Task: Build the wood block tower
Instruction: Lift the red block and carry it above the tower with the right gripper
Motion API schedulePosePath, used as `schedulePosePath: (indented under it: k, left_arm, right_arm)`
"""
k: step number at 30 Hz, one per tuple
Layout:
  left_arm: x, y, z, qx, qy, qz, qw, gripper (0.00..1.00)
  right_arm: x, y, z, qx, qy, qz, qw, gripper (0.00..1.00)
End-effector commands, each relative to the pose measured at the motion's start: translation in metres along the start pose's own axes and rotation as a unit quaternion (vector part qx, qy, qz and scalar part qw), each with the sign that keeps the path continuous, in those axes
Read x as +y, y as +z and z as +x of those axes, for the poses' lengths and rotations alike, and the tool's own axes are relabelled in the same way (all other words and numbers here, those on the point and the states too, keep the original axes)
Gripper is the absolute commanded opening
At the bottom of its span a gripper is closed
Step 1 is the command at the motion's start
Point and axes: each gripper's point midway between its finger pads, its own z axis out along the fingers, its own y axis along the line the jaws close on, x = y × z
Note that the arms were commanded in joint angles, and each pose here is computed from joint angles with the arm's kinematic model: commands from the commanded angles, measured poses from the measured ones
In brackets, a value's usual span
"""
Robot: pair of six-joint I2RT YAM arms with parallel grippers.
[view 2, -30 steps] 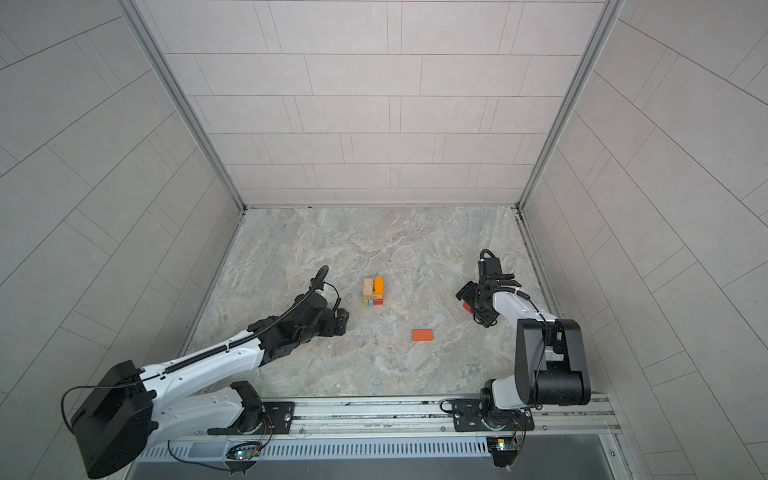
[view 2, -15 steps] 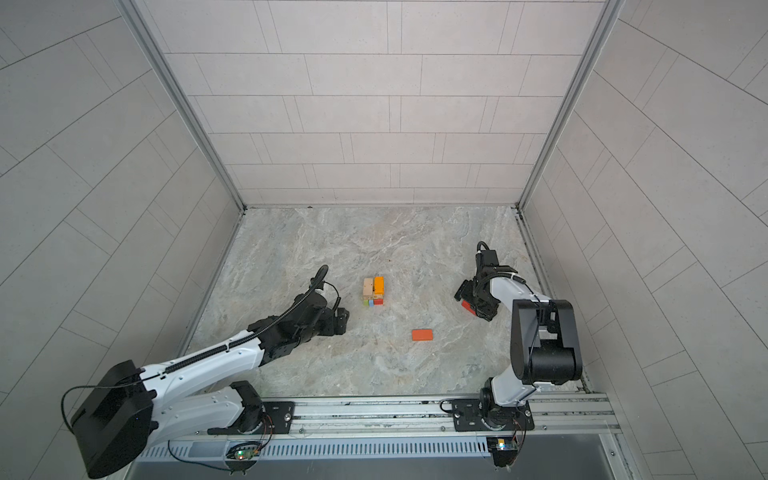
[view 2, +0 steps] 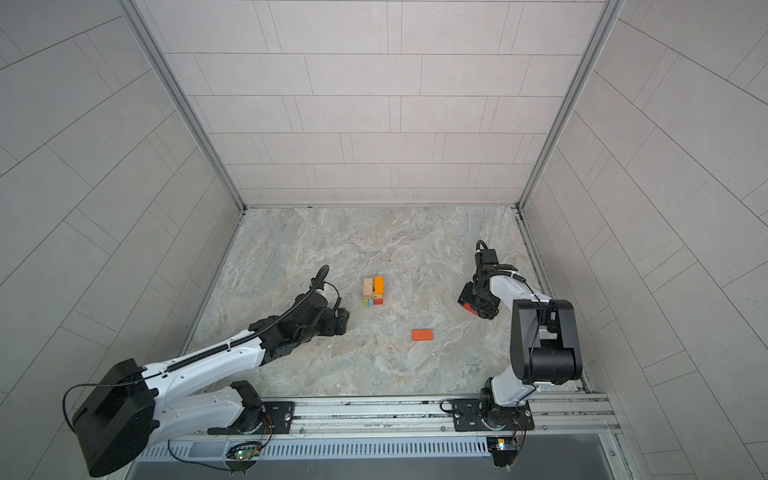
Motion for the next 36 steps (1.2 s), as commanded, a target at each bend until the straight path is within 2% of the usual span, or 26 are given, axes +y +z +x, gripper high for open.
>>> schedulePosePath:
  k: [1, 4, 8, 15, 20, 23, 27, 36]
  left_arm:
    - [0.002, 0.001, -0.002, -0.005, 0.001, -0.005, 1.0, 0.97]
    - [0.002, -0.001, -0.004, -0.007, 0.001, -0.005, 1.0, 0.97]
    - [0.002, -0.004, -0.006, -0.008, 0.0, -0.005, 1.0, 0.97]
    - [0.004, -0.008, -0.008, -0.012, -0.008, -0.006, 1.0, 0.97]
    - [0.009, -0.01, -0.014, -0.015, -0.018, -0.017, 1.0, 0.97]
    - [0.018, -0.012, -0.018, -0.022, -0.039, -0.023, 0.999, 0.97]
    - [0.034, -0.011, -0.02, -0.026, -0.064, -0.035, 0.997, 0.97]
    - [0.044, -0.006, -0.014, -0.026, -0.071, -0.049, 0.996, 0.97]
  right_arm:
    - [-0.004, -0.001, 0.001, 0.004, -0.013, 0.02, 1.0, 0.58]
    - [-0.002, -0.005, 0.0, 0.0, -0.019, 0.019, 1.0, 0.49]
    - [0.006, -0.014, 0.0, -0.004, -0.04, 0.018, 0.999, 0.43]
    - [0.045, -0.055, 0.002, -0.028, -0.121, 0.013, 0.992, 0.4]
    - [0.091, -0.089, 0.009, -0.043, -0.174, -0.027, 0.983, 0.39]
    - [0.121, -0.108, 0.017, -0.046, -0.219, -0.029, 0.974, 0.38]
    - [0.167, -0.129, 0.028, -0.061, -0.251, -0.055, 0.965, 0.38]
    - [0.243, -0.137, 0.061, -0.059, -0.301, -0.082, 0.948, 0.37]
